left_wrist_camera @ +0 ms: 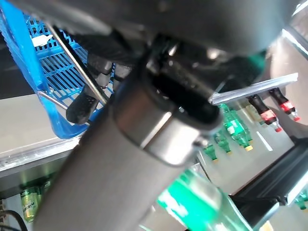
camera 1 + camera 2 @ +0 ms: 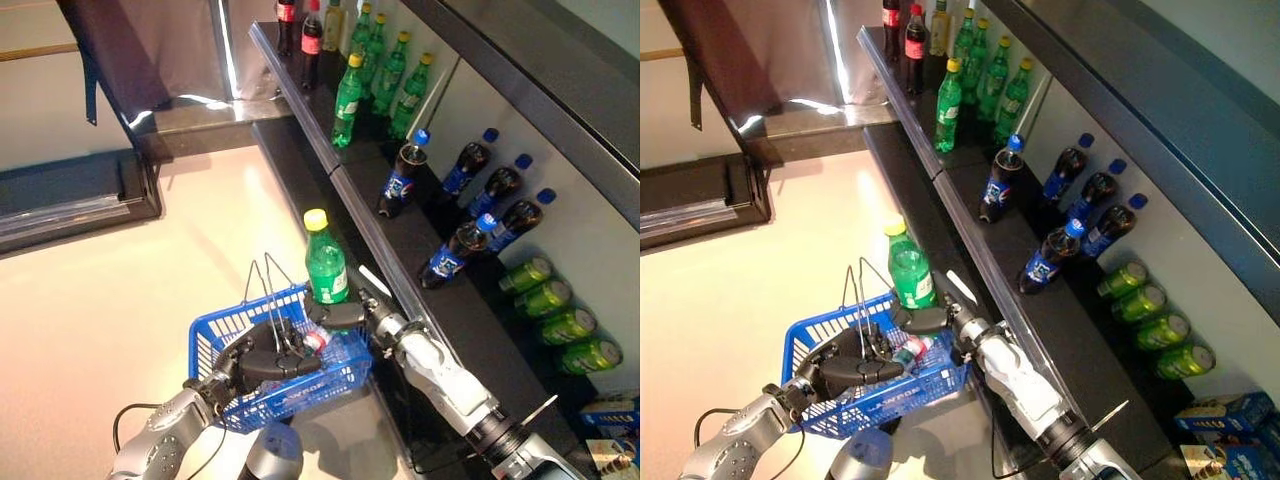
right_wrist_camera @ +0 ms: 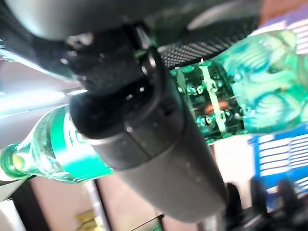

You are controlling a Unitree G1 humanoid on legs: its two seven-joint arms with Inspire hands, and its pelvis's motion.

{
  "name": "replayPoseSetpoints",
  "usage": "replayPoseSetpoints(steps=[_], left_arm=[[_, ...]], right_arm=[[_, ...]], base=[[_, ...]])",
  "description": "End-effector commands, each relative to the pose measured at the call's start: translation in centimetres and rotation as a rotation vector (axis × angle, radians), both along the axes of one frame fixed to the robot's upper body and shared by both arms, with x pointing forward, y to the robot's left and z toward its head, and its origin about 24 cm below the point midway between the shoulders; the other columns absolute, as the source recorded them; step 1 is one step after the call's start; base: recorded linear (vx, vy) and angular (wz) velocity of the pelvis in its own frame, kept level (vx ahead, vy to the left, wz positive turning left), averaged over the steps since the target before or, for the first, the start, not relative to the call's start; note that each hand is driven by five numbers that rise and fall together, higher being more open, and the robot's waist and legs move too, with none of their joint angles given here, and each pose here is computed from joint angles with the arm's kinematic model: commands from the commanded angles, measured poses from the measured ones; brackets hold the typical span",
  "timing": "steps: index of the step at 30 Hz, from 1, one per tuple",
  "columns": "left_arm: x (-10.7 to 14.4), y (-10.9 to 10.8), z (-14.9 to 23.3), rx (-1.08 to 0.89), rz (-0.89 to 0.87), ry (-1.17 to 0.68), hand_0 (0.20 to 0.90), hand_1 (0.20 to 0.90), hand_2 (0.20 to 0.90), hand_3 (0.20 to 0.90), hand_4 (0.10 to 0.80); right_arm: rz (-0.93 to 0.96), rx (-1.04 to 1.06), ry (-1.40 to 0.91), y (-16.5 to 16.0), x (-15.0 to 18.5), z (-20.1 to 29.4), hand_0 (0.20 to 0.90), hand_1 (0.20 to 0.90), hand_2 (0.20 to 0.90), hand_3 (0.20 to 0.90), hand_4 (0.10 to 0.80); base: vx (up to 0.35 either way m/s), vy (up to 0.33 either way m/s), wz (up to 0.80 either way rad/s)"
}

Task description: Pick up the drink and place into the basket.

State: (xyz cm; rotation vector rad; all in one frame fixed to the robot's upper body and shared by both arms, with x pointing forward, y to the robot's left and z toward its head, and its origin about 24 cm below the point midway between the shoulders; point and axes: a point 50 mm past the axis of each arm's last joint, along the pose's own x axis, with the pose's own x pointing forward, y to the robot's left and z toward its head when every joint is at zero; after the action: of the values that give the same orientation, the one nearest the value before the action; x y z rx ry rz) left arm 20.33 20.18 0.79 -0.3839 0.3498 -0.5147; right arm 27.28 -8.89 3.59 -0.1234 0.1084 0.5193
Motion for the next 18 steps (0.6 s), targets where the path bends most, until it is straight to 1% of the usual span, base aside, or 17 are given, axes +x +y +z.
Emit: replayPoseSetpoints(steps=[1,10,18], left_arm=[[1.0,-7.8,16.0,-0.462,-0.489,-0.870,0.300,0.300,0.300,0.200,0.100],[0.3,-8.3,17.1,-0.496,-0.585,-0.919,0.300,0.300,0.300,0.200,0.100],[-0.5,-8.9,17.7,-0.533,-0.668,-0.953,0.300,0.300,0.300,0.200,0.100]], right_arm=[[0.080,0.007,-0.302,2.2,2.1,5.8,0.300,0.300,0.300,0.200,0.100],[0.013,-0.232,-0.252,0.5,2.8,2.7,0.300,0.300,0.300,0.200,0.100],[0.028,-0.422,-0.283,0.2,3.1,1.6,0.300,0.300,0.300,0.200,0.100]], base=[[0.008,-0.014,0.07],[0.005,-0.009,0.03],[-0.002,-0.015,0.05]])
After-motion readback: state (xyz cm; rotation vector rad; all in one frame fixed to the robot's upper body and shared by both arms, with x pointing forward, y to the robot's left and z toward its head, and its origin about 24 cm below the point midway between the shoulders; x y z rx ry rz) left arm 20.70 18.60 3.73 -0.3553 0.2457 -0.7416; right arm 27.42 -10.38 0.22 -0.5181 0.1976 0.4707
